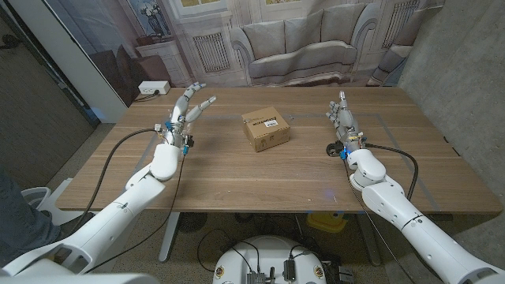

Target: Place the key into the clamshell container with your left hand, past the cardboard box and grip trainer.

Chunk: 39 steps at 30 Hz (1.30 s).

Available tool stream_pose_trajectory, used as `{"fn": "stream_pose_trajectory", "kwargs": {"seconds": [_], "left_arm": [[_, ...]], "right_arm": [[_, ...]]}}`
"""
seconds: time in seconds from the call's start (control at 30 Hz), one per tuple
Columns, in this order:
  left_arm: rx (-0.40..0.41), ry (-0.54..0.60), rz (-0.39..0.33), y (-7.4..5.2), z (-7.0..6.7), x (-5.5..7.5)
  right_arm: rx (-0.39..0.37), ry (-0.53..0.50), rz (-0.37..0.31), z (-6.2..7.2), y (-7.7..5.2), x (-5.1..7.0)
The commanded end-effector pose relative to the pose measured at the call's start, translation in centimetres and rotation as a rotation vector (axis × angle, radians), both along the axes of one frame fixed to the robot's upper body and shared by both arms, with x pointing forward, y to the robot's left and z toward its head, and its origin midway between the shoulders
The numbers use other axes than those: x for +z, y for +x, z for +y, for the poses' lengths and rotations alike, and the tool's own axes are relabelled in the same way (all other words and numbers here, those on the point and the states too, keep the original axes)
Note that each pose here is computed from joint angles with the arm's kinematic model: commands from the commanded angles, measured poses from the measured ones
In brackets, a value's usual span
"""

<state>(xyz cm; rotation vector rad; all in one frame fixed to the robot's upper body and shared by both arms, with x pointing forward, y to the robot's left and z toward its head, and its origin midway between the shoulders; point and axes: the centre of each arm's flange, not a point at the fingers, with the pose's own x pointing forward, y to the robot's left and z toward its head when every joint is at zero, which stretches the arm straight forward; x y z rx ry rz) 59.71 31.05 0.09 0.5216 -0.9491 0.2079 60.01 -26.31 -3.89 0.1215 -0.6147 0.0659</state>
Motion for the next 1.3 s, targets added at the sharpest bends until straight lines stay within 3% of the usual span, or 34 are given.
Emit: {"fn": "stream_pose_trajectory", "kwargs": {"seconds": [0.03, 0.4, 1.3], "left_arm": [[0.090, 0.041, -0.038, -0.8, 0.6, -0.2], [0.166, 0.100, -0.053, -1.4, 1.0, -0.3], [0.303, 0.173, -0.068, -2.5, 1.2, -0.7]], "right_arm": [[0.000, 0.004, 0.000, 0.6, 0.1, 0.2], [-0.014, 0.007, -0.016, 0.7, -0.7, 1.0], [-0.010, 0.027, -0.012, 0.6, -1.2, 0.8]]}}
